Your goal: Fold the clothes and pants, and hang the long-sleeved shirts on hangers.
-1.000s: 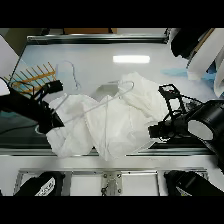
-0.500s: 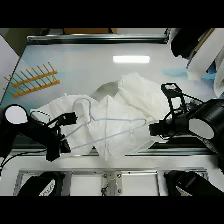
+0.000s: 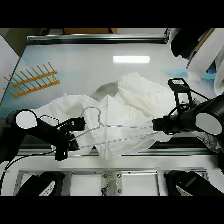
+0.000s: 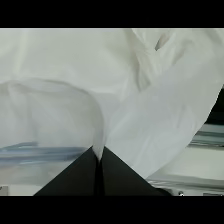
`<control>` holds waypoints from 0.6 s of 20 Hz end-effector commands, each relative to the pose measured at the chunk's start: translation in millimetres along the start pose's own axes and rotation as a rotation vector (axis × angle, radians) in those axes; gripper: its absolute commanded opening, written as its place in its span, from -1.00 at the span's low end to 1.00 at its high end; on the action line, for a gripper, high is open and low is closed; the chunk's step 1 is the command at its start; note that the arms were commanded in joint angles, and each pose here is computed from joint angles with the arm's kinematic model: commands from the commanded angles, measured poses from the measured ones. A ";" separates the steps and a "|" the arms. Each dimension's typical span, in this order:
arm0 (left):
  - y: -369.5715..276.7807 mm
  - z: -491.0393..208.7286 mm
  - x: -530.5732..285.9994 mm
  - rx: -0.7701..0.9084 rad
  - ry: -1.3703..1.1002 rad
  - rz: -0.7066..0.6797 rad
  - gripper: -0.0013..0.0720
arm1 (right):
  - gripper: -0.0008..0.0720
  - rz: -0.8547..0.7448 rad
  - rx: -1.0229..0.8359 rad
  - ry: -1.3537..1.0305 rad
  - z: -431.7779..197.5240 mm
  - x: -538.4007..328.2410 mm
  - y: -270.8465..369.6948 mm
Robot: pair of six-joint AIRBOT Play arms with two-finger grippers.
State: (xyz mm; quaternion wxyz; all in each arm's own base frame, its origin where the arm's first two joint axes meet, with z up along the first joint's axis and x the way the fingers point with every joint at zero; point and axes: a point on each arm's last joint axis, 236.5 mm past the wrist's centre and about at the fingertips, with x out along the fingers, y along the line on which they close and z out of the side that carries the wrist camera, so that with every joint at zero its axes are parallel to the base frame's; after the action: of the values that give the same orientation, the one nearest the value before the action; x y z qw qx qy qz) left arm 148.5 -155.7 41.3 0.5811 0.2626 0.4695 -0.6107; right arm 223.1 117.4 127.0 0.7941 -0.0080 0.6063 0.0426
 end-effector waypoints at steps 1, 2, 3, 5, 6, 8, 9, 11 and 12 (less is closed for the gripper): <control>16.5 21.3 6.0 0.073 -0.063 0.056 -0.93 | -0.94 0.020 -0.035 -0.041 10.5 -13.8 3.6; 17.0 20.0 11.9 0.065 -0.050 0.029 -0.93 | -0.94 0.026 -0.043 -0.053 14.5 -17.9 5.1; 17.4 18.7 18.6 0.058 -0.036 -0.001 -0.93 | -0.94 0.031 -0.056 -0.064 18.4 -21.4 6.8; 19.6 19.4 32.3 0.049 -0.015 -0.042 -0.93 | -0.94 0.036 -0.067 -0.076 25.9 -25.6 10.4; 22.2 21.4 38.1 0.045 -0.011 -0.047 -0.93 | -0.94 0.040 -0.082 -0.075 28.6 -25.9 13.0; 25.4 36.1 44.1 0.030 -0.066 -0.058 -0.93 | -0.94 0.057 -0.085 -0.066 31.2 -25.3 19.7; 27.2 44.3 44.7 0.019 -0.102 -0.057 -0.93 | -0.94 0.069 -0.087 -0.058 30.8 -24.7 23.6; 35.6 48.8 44.9 0.014 -0.121 -0.025 -0.93 | -0.94 0.087 -0.091 -0.042 28.7 -22.8 29.2; 37.5 49.2 44.5 0.011 -0.125 -0.018 -0.93 | -0.94 0.090 -0.091 -0.041 28.5 -23.0 29.8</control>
State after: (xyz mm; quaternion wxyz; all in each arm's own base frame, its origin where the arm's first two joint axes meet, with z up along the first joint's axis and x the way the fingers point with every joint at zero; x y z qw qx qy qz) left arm 176.0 -205.8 13.7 0.5833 0.2334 0.4436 -0.6392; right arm 243.1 139.9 157.5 0.8071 -0.0203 0.5827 0.0933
